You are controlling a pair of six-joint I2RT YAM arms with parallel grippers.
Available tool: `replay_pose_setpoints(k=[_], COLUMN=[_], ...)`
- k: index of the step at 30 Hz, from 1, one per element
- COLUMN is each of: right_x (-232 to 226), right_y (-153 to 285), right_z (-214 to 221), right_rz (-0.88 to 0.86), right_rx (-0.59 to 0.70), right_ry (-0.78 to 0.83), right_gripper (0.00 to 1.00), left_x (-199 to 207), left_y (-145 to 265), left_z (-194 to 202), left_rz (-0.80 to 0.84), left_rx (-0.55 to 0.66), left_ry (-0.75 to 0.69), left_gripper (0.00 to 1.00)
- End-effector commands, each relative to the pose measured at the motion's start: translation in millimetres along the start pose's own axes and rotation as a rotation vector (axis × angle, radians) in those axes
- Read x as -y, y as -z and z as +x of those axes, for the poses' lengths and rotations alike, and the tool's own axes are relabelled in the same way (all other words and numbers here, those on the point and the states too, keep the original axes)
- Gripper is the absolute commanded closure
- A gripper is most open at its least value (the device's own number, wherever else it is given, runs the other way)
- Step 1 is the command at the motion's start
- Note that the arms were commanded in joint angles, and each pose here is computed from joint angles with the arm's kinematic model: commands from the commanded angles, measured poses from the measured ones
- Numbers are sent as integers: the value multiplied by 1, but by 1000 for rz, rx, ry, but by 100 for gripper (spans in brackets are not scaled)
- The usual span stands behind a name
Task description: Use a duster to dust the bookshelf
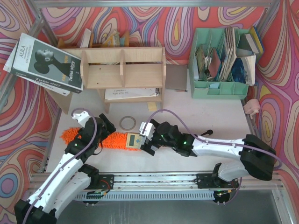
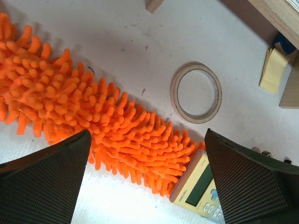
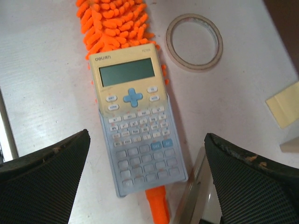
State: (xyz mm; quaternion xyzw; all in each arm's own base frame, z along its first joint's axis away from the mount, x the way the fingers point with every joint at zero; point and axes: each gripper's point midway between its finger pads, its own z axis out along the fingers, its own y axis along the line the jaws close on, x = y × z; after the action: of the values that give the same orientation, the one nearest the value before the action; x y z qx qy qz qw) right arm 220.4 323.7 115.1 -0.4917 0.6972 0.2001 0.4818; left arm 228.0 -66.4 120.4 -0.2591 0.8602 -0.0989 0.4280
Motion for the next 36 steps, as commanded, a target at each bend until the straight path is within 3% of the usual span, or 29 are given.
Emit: replay_pose_setpoints(k=[1, 16, 36], right_x=[-4, -14, -10], right_y=[-15, -57, -72], right_z=[-12, 5, 28], right_rz=[-41, -73, -47], right_rx=[8, -88, -170], right_ry=[74, 110, 134], right_gripper=[1, 1, 1], left_x=[-13, -21, -28], left_y=[-5, -5, -8], left_z=[17, 21, 24], left_rz=[-8, -9, -24], left_rx=[-43, -36, -36], left_ry=[-24, -29, -29], left_gripper=[2, 2, 2])
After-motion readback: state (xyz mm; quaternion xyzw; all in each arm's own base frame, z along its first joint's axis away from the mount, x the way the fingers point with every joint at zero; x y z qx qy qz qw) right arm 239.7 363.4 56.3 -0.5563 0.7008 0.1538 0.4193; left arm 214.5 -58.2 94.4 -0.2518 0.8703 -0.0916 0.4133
